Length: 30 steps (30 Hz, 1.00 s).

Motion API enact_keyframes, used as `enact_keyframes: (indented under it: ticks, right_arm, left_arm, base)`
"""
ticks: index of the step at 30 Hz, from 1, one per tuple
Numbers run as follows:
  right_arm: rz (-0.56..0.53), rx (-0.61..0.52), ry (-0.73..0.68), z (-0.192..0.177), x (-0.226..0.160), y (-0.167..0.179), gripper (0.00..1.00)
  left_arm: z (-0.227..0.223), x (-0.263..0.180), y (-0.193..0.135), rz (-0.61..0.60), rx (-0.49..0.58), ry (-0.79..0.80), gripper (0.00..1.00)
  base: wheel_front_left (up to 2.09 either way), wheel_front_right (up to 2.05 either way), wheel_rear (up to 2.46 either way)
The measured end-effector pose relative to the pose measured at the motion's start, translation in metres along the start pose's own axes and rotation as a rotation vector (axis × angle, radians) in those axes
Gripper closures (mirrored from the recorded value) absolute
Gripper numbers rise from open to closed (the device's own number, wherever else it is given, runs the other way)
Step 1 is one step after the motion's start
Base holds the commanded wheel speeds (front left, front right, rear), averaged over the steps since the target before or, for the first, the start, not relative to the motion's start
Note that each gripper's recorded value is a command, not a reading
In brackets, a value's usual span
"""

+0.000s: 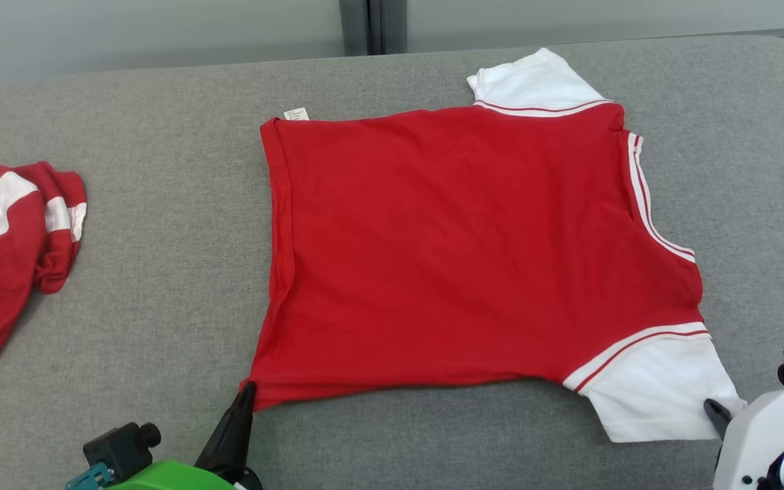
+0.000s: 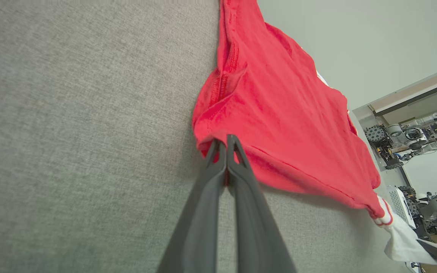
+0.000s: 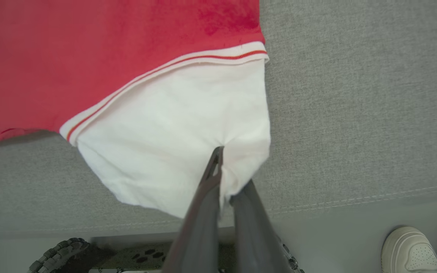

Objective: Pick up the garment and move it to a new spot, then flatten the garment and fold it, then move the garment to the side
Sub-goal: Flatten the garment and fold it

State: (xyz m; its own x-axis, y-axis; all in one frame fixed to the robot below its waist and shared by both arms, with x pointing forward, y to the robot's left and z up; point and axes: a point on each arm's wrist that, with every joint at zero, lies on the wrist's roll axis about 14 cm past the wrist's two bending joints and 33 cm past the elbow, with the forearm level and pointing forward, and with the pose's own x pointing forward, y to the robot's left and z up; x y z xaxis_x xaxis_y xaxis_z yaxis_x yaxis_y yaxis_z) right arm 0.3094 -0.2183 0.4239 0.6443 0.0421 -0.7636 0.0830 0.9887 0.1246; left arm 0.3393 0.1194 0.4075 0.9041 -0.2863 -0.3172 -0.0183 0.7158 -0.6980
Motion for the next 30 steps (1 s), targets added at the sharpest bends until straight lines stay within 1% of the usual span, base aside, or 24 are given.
enact_keyframes:
  ticks: [4,10,14,16,19,25,30]
  right_arm:
    - [0.025,-0.008,-0.048,0.014,0.001,0.008,1.00]
    - [0.096,-0.038,-0.154,0.055,0.007,0.029,1.00]
    - [0.121,-0.052,-0.262,0.093,0.014,0.035,1.00]
    - [0.124,-0.070,-0.279,0.103,0.021,0.036,1.00]
    - [0.142,-0.067,-0.299,0.115,0.032,0.042,1.00]
    - [0.141,-0.086,-0.351,0.140,0.052,0.046,1.00]
    - [0.167,-0.095,-0.404,0.159,0.066,0.057,1.00]
  left_arm:
    - [0.007,0.005,-0.009,-0.025,0.002,-0.016,1.00]
    - [0.030,0.025,-0.033,-0.100,0.025,-0.054,1.00]
    - [0.043,0.041,-0.046,-0.134,0.041,-0.073,1.00]
    - [0.048,0.049,-0.047,-0.134,0.060,-0.081,1.00]
    - [0.053,0.060,-0.045,-0.126,0.098,-0.089,1.00]
    - [0.060,0.080,-0.035,-0.097,0.124,-0.106,1.00]
    - [0.057,0.092,-0.024,-0.065,0.114,-0.102,1.00]
  base:
    - [0.00,0.00,0.00]
    - [0.00,0.00,0.00]
    - [0.00,0.00,0.00]
    - [0.00,0.00,0.00]
    - [0.00,0.00,0.00]
    - [0.00,0.00,0.00]
    - [0.00,0.00,0.00]
